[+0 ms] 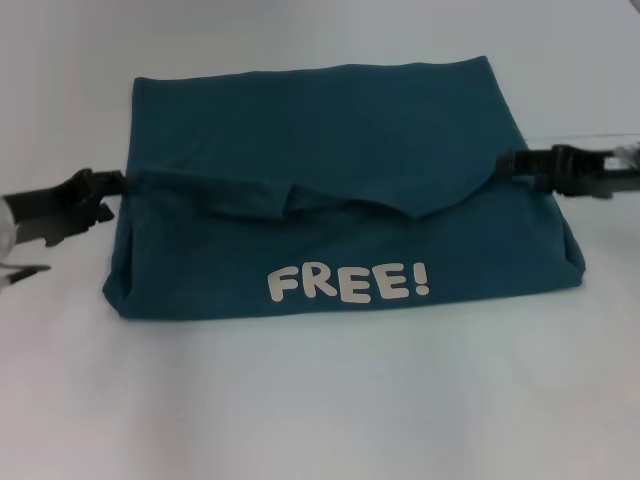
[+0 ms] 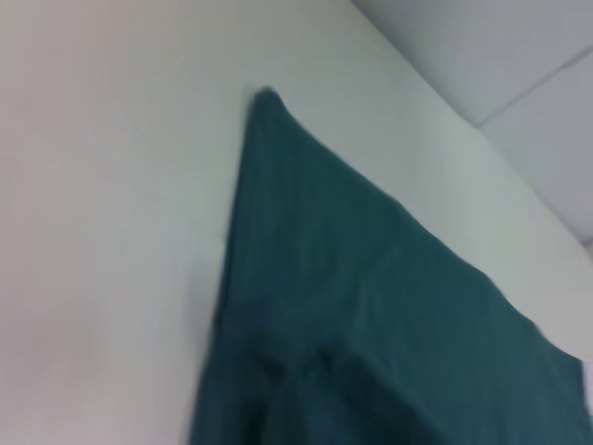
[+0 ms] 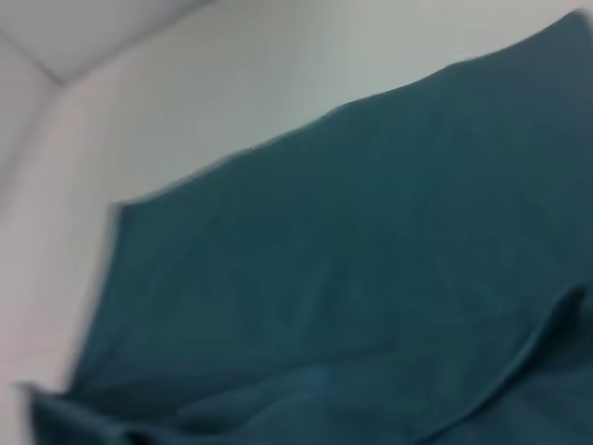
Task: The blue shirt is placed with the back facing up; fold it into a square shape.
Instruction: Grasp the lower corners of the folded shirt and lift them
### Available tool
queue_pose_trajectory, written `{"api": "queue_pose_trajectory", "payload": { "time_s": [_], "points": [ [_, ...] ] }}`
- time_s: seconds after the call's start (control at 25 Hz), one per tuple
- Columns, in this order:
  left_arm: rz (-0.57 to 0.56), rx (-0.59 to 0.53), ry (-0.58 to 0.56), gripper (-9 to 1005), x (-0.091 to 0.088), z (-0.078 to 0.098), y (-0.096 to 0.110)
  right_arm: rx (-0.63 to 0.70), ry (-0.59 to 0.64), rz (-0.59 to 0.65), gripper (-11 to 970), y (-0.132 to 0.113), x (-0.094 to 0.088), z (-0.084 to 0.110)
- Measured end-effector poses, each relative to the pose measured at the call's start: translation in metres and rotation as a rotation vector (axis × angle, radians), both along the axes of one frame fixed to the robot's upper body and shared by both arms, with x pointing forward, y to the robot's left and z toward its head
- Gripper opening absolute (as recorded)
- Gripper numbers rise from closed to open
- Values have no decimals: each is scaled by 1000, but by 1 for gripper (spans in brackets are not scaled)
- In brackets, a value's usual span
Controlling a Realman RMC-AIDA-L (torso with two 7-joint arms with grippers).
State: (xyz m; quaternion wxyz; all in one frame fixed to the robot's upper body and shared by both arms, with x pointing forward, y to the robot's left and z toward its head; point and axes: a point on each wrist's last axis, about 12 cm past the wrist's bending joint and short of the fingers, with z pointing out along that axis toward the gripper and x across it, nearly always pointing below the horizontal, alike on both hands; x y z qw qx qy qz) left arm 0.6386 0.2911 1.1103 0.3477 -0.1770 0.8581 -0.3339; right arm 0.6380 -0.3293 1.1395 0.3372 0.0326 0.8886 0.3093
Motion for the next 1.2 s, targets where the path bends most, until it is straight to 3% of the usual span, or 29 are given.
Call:
{"api": "queue_pose_trajectory", "payload": {
  "time_s": [0.24, 0.48, 0.84, 1.2],
  "points": [
    [-11, -115, 31, 539, -32, -19, 16, 237, -46, 23, 848, -24, -49, -18],
    [-17, -195, 77, 537, -60, -36, 26, 314, -69, 72, 847, -33, -80, -27],
    [52, -322, 146, 536, -83, -48, 39, 330, -85, 93, 843, -33, -85, -30],
    [73, -378, 221, 537, -80, -52, 31, 329, -86, 88, 830, -34, -84, -31]
  ]
}}
